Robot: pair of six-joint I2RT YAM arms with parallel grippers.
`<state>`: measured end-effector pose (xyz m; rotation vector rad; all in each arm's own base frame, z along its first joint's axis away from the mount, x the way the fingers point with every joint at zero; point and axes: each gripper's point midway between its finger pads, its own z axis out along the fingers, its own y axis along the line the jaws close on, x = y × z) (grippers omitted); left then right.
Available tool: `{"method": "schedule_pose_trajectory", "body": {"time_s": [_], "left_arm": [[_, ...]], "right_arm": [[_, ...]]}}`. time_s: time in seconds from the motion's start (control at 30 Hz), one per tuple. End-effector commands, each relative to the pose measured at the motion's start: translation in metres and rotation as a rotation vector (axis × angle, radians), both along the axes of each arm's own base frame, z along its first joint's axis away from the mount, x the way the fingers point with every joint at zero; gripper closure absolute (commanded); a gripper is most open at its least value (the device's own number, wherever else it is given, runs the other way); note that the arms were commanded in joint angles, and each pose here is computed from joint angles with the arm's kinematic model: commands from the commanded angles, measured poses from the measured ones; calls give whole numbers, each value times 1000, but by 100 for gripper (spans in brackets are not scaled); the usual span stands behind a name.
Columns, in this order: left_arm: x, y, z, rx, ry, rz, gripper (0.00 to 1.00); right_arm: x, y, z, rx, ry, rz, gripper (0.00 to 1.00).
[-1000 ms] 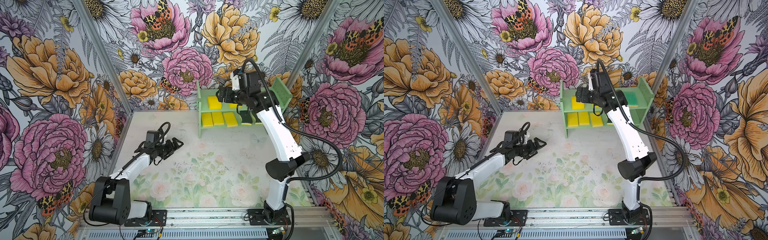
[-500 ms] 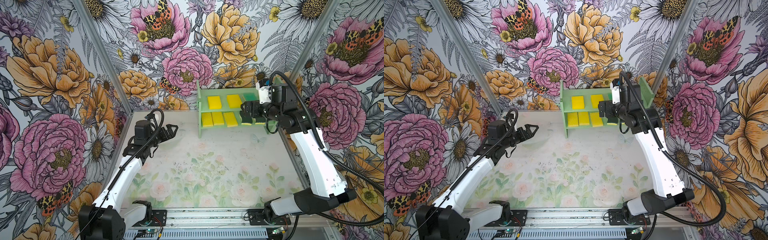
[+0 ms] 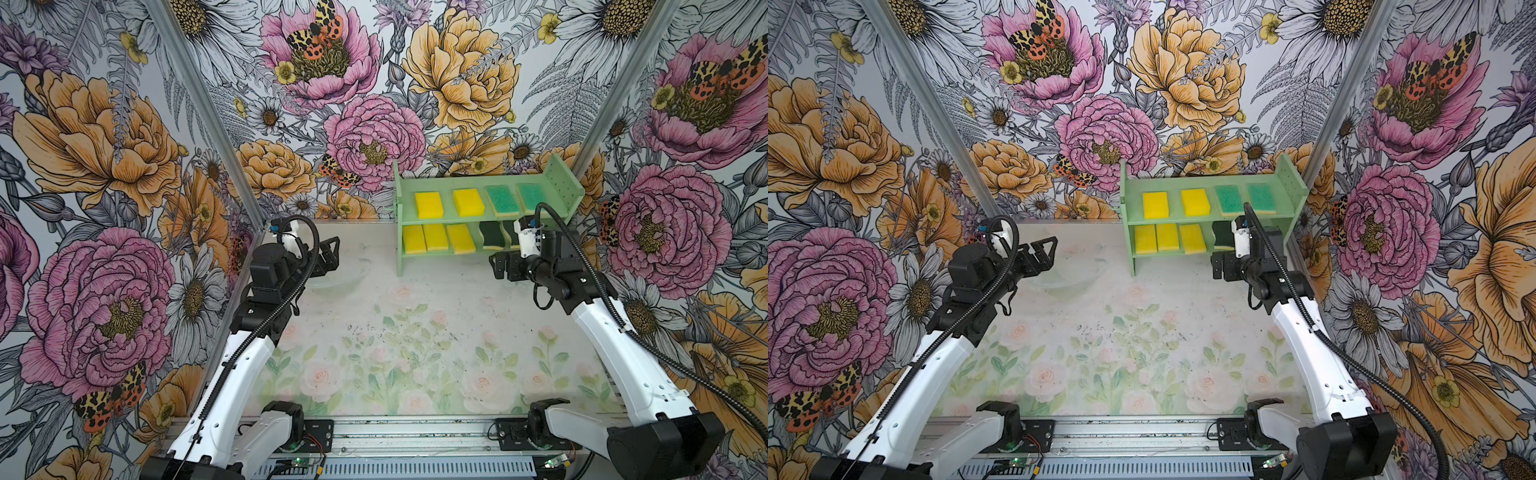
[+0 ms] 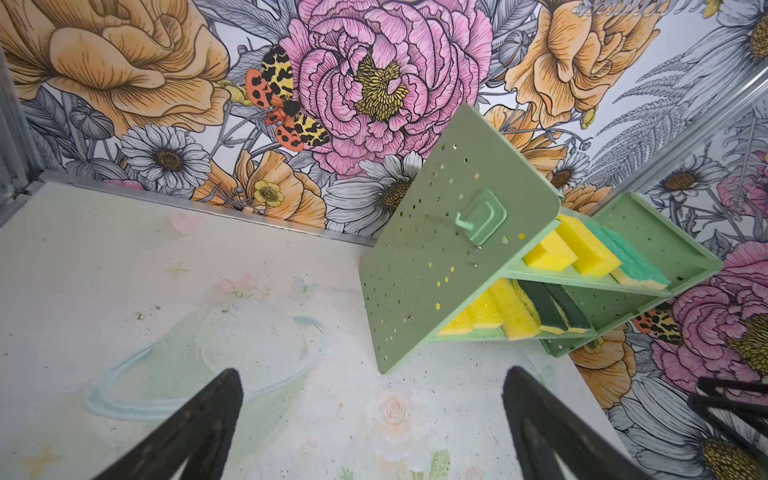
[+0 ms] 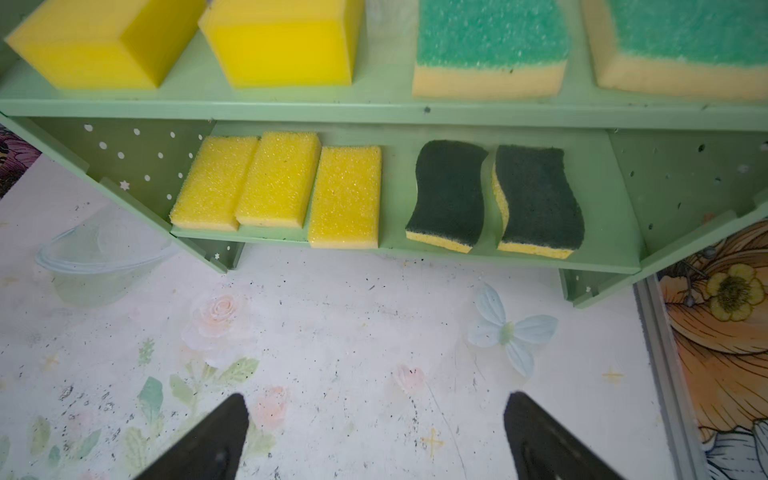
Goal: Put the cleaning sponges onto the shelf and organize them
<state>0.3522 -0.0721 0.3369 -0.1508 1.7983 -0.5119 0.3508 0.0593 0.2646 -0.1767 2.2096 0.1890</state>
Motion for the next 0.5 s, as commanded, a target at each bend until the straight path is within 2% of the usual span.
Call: {"method": "schedule_pose_trajectory", "body": {"time_s": [0.0, 0.1, 0.27, 0.47], "left_arm": [[3, 19, 16, 55, -83, 100, 1], [6, 25, 14, 87, -108, 124, 1], [7, 22, 5, 158, -144, 94, 1], [7, 39, -13, 197, -174, 177, 1]], "right_arm": [[13, -2, 8, 8, -133, 17, 2], [20, -15, -11, 13, -174, -23, 2], [29, -30, -41, -18, -249, -81, 2], [31, -44, -81, -74, -347, -127, 1]]}}
